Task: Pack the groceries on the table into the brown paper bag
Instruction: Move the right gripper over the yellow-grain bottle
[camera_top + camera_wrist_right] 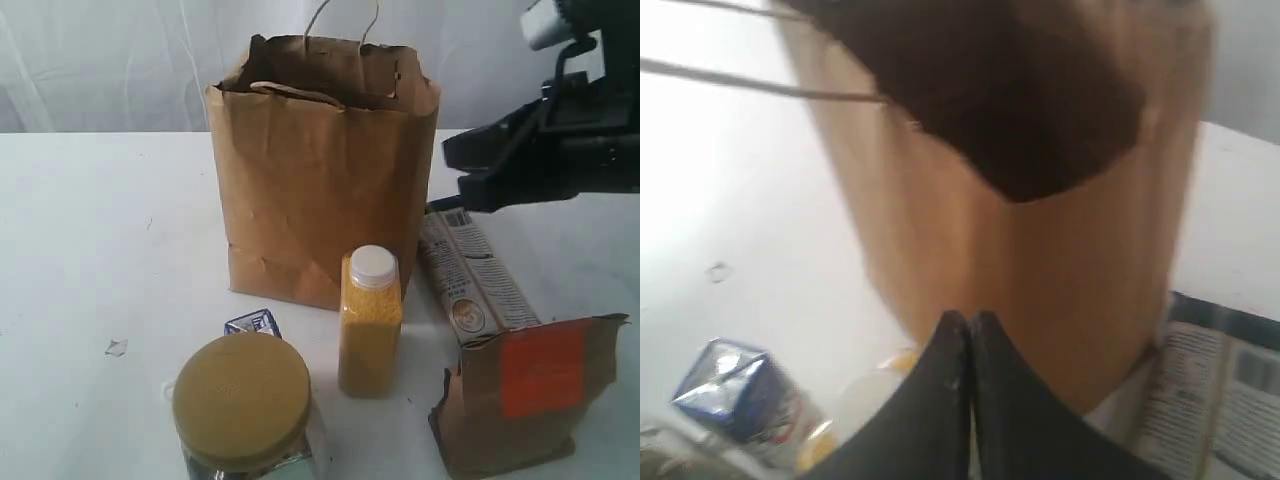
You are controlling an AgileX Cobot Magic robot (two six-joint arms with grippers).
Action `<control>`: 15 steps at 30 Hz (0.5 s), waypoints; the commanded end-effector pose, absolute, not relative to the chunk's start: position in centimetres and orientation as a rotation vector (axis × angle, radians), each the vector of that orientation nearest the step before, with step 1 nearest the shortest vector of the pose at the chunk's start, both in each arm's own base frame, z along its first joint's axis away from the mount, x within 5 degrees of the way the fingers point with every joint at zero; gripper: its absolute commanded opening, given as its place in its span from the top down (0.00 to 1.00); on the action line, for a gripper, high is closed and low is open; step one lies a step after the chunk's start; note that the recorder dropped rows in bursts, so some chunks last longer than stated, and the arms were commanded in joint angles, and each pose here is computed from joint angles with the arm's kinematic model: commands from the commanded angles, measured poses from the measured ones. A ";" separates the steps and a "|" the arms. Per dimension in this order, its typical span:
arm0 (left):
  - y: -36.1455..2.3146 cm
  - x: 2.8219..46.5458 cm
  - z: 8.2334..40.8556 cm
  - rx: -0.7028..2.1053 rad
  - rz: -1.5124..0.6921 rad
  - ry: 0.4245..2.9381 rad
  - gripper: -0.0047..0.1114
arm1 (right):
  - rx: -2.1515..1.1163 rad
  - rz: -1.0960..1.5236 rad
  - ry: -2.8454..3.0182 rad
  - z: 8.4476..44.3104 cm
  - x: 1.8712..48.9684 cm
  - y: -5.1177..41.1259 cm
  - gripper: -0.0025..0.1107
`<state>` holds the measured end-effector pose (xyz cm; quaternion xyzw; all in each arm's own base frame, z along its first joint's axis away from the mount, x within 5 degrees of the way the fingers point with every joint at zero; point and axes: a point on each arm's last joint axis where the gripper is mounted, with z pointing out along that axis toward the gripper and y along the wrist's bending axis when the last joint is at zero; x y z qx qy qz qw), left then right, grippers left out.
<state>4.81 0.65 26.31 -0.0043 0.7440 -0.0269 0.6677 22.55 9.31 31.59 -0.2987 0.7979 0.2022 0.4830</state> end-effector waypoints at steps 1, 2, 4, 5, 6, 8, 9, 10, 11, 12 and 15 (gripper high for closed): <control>1.4 5.2 22.2 -0.029 0.079 1.957 0.96 | -0.855 0.529 1.927 31.5 21.5 10.7 0.98; 1.5 5.1 21.4 -0.074 0.070 2.007 0.96 | -0.863 0.524 1.929 31.5 21.5 10.7 0.98; 1.6 5.2 20.9 -0.131 0.055 1.997 0.96 | -0.869 0.541 1.960 31.3 21.3 10.7 0.96; 1.6 5.2 20.9 -0.138 0.050 1.996 0.96 | -0.861 0.566 1.983 31.2 21.2 10.7 0.94; 1.6 5.2 20.9 -0.144 0.050 2.002 0.96 | -0.856 0.598 2.012 31.1 21.0 10.8 0.90; 1.6 5.2 20.8 -0.151 0.054 2.010 0.96 | -0.903 0.648 2.058 30.7 20.4 10.9 0.80; 1.6 5.2 20.8 -0.156 0.051 2.010 0.96 | -0.937 0.662 2.077 30.5 20.1 11.0 0.73; 1.6 5.2 20.8 -0.170 0.040 2.007 0.96 | -0.961 0.669 2.094 30.4 19.9 11.0 0.66; 1.6 5.2 20.8 -0.192 0.027 2.005 0.96 | -0.965 0.673 2.105 30.3 19.8 11.0 0.59; 1.6 5.2 20.8 -0.205 0.018 2.003 0.96 | -0.955 0.678 2.111 30.3 19.8 11.0 0.53; 1.6 5.2 20.8 -0.214 0.012 2.002 0.96 | -0.882 0.666 2.107 30.4 20.3 10.9 0.36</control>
